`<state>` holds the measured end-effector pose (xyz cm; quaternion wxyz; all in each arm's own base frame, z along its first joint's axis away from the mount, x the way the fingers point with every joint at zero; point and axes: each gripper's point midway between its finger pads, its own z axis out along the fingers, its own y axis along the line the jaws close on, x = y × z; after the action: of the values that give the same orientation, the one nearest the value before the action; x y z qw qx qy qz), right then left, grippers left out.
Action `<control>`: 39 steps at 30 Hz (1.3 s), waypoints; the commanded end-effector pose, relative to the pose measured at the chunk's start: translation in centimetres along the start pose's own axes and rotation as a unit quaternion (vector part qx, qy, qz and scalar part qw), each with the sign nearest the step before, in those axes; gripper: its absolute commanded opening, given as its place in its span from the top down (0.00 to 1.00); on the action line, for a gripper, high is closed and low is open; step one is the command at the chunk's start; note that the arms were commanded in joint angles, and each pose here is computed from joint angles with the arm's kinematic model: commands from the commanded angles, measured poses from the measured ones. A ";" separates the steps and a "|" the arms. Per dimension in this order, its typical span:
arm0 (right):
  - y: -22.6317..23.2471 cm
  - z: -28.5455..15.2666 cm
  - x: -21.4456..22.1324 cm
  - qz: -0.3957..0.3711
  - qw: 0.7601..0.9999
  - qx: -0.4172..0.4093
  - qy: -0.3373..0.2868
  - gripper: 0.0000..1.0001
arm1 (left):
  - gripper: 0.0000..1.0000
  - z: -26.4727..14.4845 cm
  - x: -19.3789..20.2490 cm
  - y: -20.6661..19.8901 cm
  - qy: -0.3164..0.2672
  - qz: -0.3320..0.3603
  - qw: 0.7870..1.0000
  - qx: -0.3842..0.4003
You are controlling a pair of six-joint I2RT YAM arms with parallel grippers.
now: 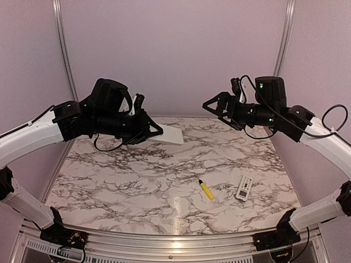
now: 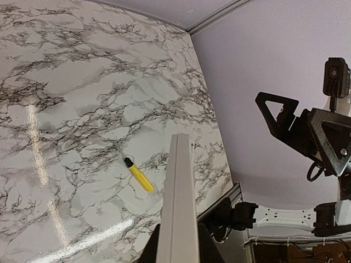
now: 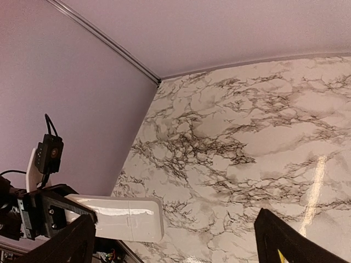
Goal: Unload the batteries from the remote control
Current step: Pass from the right arm to the left, then remove the battery cover from the remote control.
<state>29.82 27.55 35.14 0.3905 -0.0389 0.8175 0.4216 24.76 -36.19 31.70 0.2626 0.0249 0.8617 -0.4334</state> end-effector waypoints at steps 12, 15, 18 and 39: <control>0.5 -0.4 2.0 -0.012 0.999 -0.035 0.039 0.01 | 1.00 -0.2 -1.9 -0.4 0.021 0.027 0.992 0.124; 0.5 0.3 3.1 -0.001 0.997 -0.045 0.068 0.01 | 1.00 -0.6 -1.7 -2.3 0.039 0.047 0.979 0.194; 1.2 1.1 4.5 0.006 0.991 -0.073 0.108 0.01 | 1.00 -0.5 -1.4 -3.5 0.055 0.066 0.969 0.231; 2.6 2.6 6.2 0.042 0.978 -0.134 0.154 0.32 | 1.00 1.8 -2.5 -4.6 0.067 0.060 0.958 0.271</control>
<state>25.83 32.55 32.52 0.2436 -0.1250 0.7975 0.5376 25.87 -39.56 32.61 0.1873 0.1587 0.7561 -0.6066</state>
